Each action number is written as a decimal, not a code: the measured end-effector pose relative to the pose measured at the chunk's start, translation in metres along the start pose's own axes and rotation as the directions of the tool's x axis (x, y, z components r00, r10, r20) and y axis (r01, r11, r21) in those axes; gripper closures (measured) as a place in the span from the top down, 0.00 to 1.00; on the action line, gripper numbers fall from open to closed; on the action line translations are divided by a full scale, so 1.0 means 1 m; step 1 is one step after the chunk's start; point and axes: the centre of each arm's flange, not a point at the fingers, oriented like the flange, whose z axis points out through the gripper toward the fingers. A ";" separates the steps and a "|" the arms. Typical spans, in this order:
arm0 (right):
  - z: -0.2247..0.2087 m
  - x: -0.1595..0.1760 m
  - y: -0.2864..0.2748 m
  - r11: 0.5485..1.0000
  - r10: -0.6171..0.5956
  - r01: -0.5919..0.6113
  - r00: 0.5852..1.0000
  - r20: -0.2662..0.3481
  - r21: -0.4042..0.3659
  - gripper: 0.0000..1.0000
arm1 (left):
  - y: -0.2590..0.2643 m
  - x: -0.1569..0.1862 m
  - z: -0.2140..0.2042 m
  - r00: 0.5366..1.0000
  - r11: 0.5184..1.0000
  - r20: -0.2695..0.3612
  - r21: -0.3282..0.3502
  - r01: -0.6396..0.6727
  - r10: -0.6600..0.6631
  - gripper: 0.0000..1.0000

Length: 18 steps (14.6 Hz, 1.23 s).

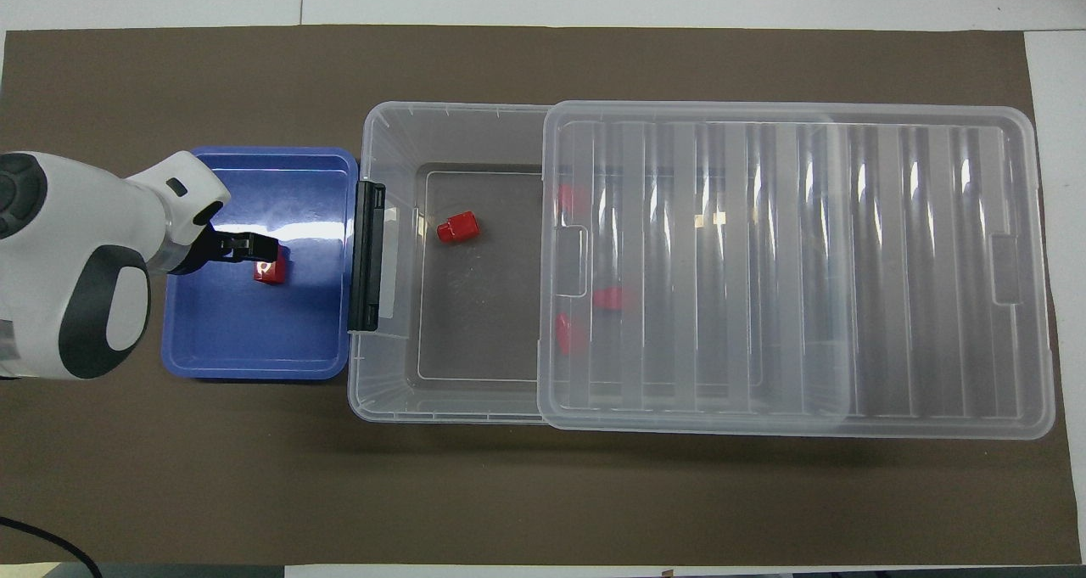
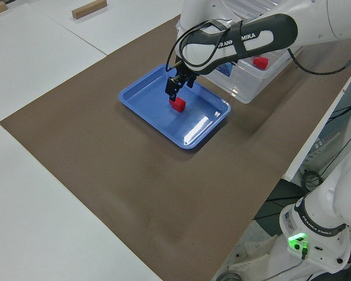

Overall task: Place red block in blue tray from box
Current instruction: 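Carry the red block into the blue tray with the left gripper, then open the left gripper and withdraw it from the blue tray, then slide the clear lid back over the box with the right gripper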

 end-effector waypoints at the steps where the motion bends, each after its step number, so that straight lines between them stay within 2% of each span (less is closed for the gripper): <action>1: 0.006 -0.001 0.004 1.000 0.008 -0.008 1.000 0.006 0.003 0.01 | 0.001 0.006 -0.023 1.000 1.000 -0.008 0.001 -0.001 0.001 1.00; 6: 0.056 0.000 -0.001 1.000 0.019 -0.019 1.000 0.018 0.012 0.01 | 0.007 0.018 -0.130 1.000 1.000 -0.001 0.004 -0.009 0.009 1.00; 10: 0.067 0.010 -0.030 1.000 0.024 -0.025 0.999 0.028 0.018 0.01 | 0.006 0.006 -0.178 1.000 1.000 0.022 0.008 -0.007 0.007 1.00; 13: 0.071 0.019 -0.061 0.999 0.031 -0.032 0.999 0.037 0.022 0.01 | 0.007 -0.013 -0.196 0.999 1.000 0.042 0.002 -0.005 0.005 1.00; 18: 0.073 0.024 -0.080 0.999 0.041 -0.042 0.998 0.041 0.025 0.01 | 0.008 -0.017 -0.193 0.999 1.000 0.054 -0.008 -0.004 0.005 1.00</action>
